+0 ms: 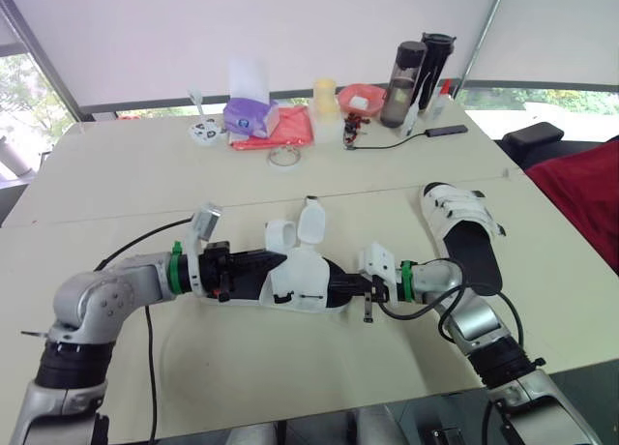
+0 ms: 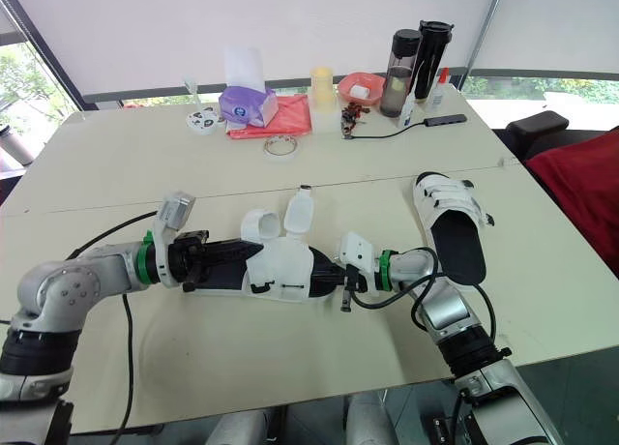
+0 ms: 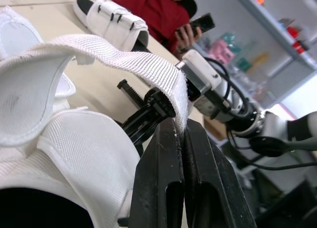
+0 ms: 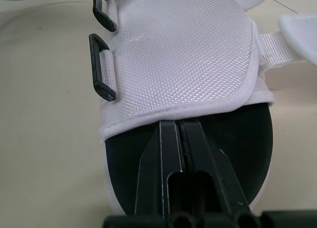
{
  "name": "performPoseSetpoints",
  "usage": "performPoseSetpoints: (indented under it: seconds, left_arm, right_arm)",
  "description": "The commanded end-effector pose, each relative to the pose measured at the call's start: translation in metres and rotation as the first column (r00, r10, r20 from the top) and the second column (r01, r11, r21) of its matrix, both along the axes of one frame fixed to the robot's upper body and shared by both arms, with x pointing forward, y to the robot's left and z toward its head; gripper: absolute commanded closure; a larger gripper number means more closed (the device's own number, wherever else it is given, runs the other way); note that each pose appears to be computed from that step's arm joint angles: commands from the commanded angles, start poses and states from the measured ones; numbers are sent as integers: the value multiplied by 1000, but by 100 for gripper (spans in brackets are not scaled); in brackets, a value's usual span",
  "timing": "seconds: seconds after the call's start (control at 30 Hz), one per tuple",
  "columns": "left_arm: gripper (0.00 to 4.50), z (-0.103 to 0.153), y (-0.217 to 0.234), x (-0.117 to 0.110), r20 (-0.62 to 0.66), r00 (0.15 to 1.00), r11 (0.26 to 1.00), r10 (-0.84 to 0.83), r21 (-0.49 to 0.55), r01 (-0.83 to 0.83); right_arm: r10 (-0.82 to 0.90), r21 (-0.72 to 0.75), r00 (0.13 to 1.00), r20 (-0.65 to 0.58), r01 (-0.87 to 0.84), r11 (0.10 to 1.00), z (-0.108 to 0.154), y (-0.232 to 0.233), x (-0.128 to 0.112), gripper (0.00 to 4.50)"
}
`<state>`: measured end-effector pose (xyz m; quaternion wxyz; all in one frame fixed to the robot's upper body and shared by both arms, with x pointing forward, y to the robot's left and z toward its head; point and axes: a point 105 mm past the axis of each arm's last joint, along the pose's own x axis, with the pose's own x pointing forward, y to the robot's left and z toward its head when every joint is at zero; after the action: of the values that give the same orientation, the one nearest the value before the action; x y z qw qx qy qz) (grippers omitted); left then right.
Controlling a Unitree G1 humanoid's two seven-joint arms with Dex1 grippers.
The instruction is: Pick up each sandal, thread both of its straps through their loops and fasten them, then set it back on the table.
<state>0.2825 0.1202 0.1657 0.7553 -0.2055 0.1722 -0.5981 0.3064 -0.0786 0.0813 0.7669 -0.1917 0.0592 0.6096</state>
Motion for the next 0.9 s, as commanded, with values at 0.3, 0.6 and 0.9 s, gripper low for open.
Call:
performPoseSetpoints:
  seconds: [0.3, 0.6, 0.9]
  left_arm:
    - [445, 13, 0, 35, -9, 999, 997, -43, -61, 43]
    - [445, -1, 1, 31, -15, 992, 992, -127, 26, 127]
    - [445, -20, 0, 23, -10, 985, 976, -174, 132, 174]
  right_arm:
    - [-39, -81, 998, -58, 34, 996, -27, -3, -3, 450]
    - [-43, -82, 998, -56, 38, 996, -27, -3, -2, 450]
    - [-46, -83, 997, -55, 41, 996, -28, -2, -2, 450]
